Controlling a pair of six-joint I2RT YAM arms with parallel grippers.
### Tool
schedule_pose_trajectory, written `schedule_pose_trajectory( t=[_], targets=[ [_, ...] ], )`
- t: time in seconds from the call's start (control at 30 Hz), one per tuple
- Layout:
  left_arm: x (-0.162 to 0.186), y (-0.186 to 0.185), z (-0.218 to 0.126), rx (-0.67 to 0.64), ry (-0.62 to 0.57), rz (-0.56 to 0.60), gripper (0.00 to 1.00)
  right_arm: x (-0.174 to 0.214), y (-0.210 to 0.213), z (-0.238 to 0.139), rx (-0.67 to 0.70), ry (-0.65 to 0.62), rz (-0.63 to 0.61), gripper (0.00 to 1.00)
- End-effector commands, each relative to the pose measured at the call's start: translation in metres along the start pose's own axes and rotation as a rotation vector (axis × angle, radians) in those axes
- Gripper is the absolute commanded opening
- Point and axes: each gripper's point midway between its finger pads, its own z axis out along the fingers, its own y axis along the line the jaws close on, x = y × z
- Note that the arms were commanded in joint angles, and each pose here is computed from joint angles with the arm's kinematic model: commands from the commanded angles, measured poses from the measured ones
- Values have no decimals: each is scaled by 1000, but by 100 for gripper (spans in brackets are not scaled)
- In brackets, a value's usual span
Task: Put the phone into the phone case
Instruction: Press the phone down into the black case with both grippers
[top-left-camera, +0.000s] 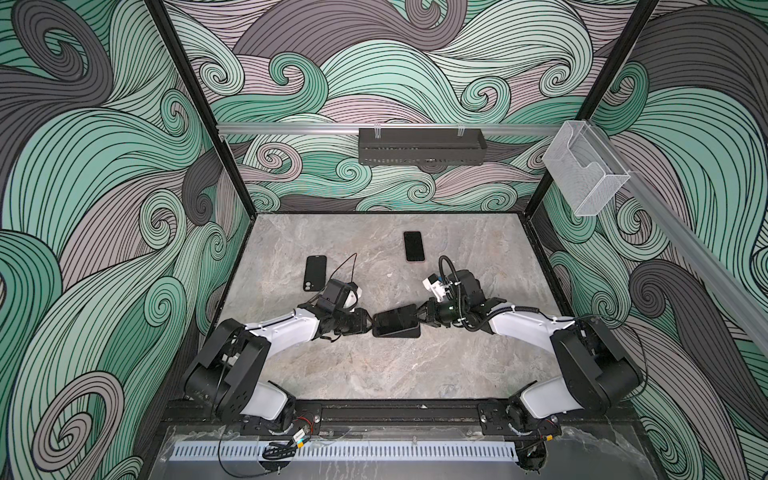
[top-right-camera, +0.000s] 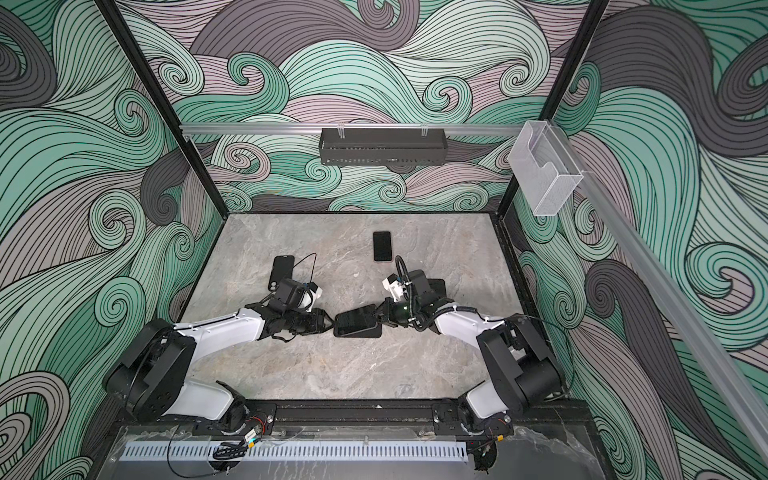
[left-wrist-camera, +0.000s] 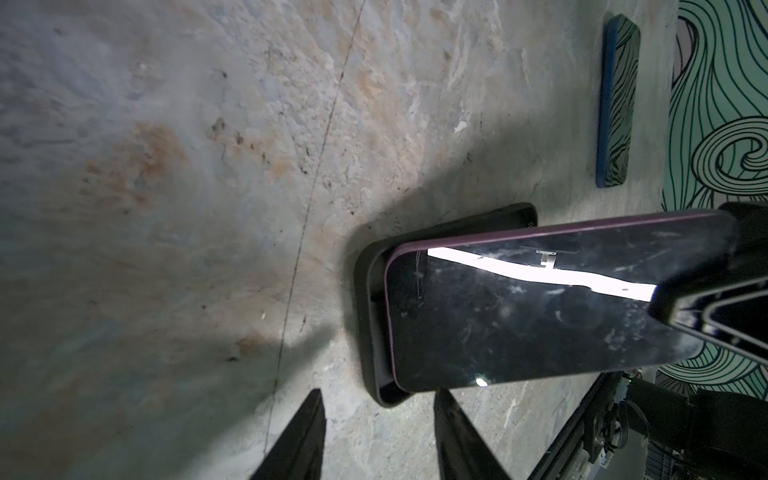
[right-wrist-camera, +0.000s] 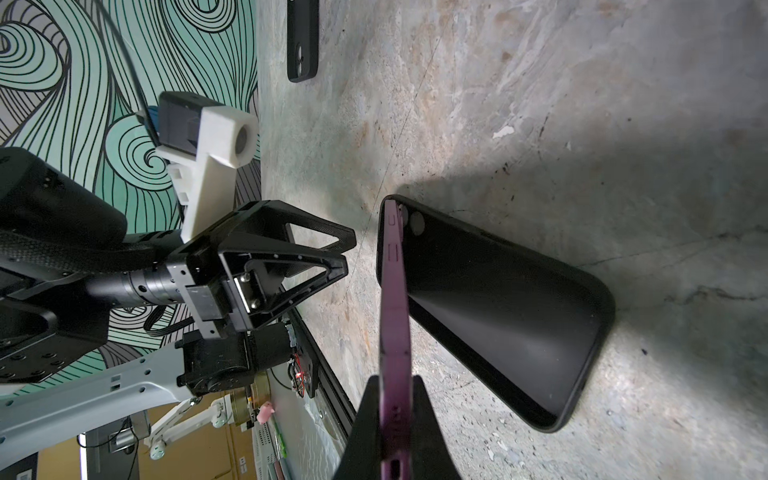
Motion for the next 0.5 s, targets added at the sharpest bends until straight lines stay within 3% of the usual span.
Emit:
schedule_pose_trajectory(
  t=[0.0, 0.47],
  targets=[
    [-13, -11, 4, 32, -20, 16, 41, -1, 1, 4, -28, 6, 8, 0],
    [-14, -7, 19, 42, -7, -15, 30, 3, -13, 18, -22, 55, 85, 0]
  ],
)
